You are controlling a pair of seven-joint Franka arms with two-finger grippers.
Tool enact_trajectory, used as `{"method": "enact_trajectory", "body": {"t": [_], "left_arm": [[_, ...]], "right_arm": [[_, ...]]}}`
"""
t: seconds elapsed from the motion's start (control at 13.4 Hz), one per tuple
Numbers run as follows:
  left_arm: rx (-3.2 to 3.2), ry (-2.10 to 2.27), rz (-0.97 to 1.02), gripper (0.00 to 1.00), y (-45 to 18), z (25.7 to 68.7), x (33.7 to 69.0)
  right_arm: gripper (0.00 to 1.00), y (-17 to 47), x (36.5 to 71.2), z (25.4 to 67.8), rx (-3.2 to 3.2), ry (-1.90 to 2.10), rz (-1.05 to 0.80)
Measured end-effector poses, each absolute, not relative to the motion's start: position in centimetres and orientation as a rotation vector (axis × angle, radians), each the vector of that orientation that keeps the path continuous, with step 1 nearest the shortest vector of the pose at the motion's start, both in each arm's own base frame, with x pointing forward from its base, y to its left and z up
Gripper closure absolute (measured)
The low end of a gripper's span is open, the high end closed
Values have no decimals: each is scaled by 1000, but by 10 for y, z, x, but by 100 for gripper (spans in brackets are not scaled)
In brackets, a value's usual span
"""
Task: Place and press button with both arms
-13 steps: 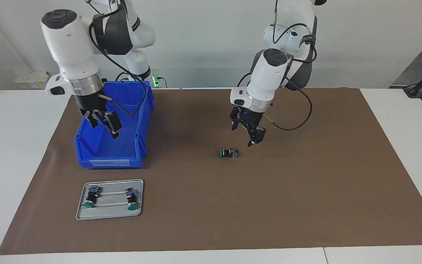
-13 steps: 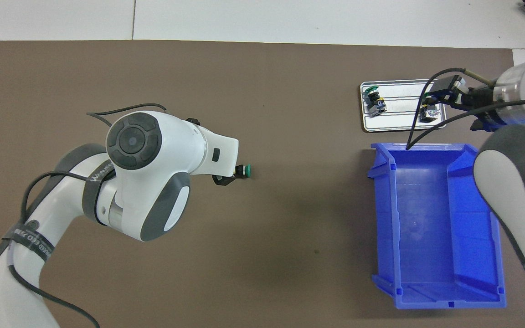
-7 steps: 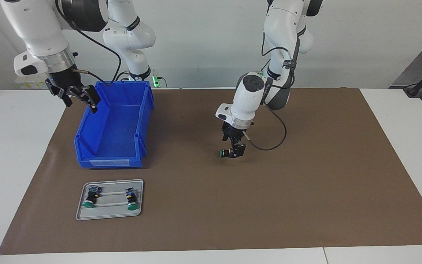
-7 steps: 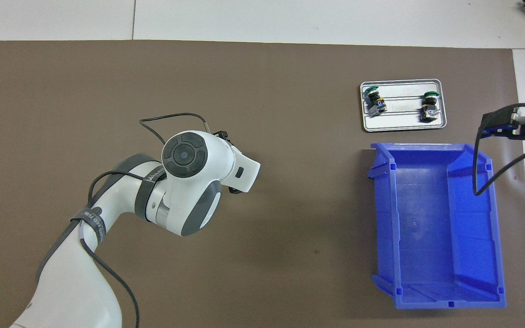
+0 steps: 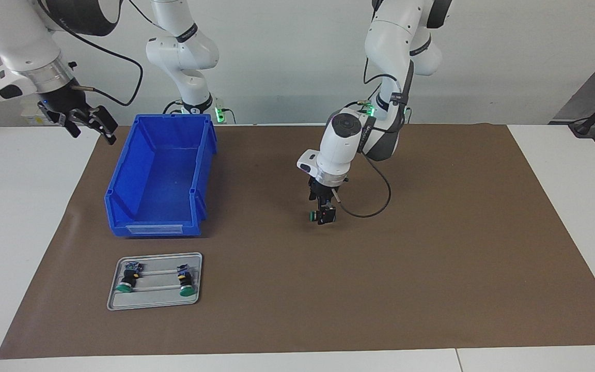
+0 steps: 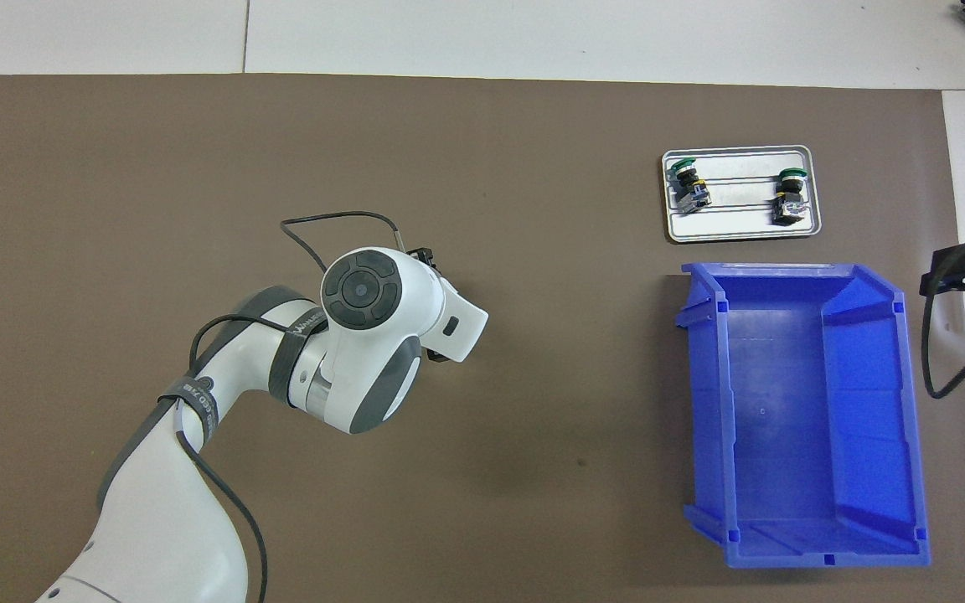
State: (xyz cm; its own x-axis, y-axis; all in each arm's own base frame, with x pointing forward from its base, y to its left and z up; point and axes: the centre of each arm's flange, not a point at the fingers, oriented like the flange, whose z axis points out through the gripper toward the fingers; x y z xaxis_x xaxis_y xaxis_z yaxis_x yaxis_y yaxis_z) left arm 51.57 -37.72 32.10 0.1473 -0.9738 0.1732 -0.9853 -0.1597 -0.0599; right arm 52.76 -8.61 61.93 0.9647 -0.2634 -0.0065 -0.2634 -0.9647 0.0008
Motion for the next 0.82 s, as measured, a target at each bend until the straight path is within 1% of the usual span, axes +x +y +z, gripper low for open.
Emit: {"method": "enact_trajectory", "body": {"t": [0.22,0.45,0.82], "left_arm": [[2304,-2015,240,0,-389,312,507],[2285,-2035,233,0,-399,310,499],[2290,-2031,224,0,-399,306,498]], "right_arm": [[0,-67,530,632,-3120,377,-18],[0,-53,531,631,-3120,381,-4],[0,-27,533,631,-3174,310,-5]]}}
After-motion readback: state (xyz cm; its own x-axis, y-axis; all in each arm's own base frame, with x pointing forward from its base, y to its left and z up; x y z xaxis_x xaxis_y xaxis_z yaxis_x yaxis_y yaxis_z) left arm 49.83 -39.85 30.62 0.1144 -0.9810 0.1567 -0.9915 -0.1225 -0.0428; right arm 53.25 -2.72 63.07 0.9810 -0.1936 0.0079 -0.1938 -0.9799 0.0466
